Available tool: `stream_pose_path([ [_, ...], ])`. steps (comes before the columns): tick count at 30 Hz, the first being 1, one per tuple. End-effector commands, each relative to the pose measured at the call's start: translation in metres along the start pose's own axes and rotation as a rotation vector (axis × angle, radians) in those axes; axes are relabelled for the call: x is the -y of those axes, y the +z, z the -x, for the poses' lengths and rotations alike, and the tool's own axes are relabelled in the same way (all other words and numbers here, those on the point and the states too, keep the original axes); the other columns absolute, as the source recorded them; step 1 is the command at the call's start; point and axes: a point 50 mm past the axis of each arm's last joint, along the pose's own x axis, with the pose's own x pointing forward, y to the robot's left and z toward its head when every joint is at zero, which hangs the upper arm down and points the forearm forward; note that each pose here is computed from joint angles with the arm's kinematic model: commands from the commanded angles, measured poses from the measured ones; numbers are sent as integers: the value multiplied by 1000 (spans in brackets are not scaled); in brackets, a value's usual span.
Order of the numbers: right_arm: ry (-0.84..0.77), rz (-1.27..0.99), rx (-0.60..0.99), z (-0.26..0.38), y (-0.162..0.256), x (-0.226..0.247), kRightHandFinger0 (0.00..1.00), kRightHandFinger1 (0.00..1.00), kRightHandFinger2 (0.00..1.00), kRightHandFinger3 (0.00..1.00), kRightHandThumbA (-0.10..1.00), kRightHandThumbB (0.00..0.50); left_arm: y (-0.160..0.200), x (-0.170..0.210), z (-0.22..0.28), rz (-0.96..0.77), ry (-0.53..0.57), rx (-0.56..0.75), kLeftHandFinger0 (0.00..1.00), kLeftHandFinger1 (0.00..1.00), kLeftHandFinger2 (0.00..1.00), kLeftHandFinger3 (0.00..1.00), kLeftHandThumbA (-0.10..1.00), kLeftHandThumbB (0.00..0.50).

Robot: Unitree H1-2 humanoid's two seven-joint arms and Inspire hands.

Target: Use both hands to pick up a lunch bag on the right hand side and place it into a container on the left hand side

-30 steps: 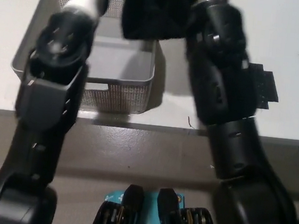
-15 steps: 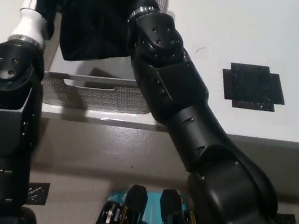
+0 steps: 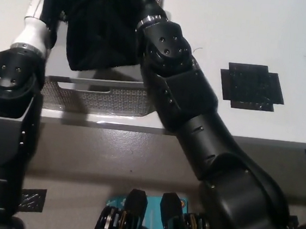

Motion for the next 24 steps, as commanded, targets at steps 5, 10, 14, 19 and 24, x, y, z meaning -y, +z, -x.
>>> stream_pose_path([
  [5,58,991,-292,36,-36,79,804,853,897,1000,628,83,36,-106,25,-590,-324,-64,1000,1000,1000,1000,1000,155],
  [10,68,912,-255,85,-57,140,966,982,1000,1000,564,75,49,-143,56,-573,-341,-41,1000,1000,1000,1000,1000,179],
  [14,26,829,-186,114,-60,159,757,801,872,989,400,73,62,-142,82,-577,-384,8,1000,1000,1000,1000,1000,162],
  [19,-16,745,-81,149,-49,171,426,508,683,959,327,51,64,-135,114,-569,-459,45,1000,1000,1000,1000,1000,162],
  [24,-7,679,-62,190,-42,178,732,787,919,1000,349,31,58,-131,140,-589,-498,41,1000,1000,1000,1000,1000,120],
])
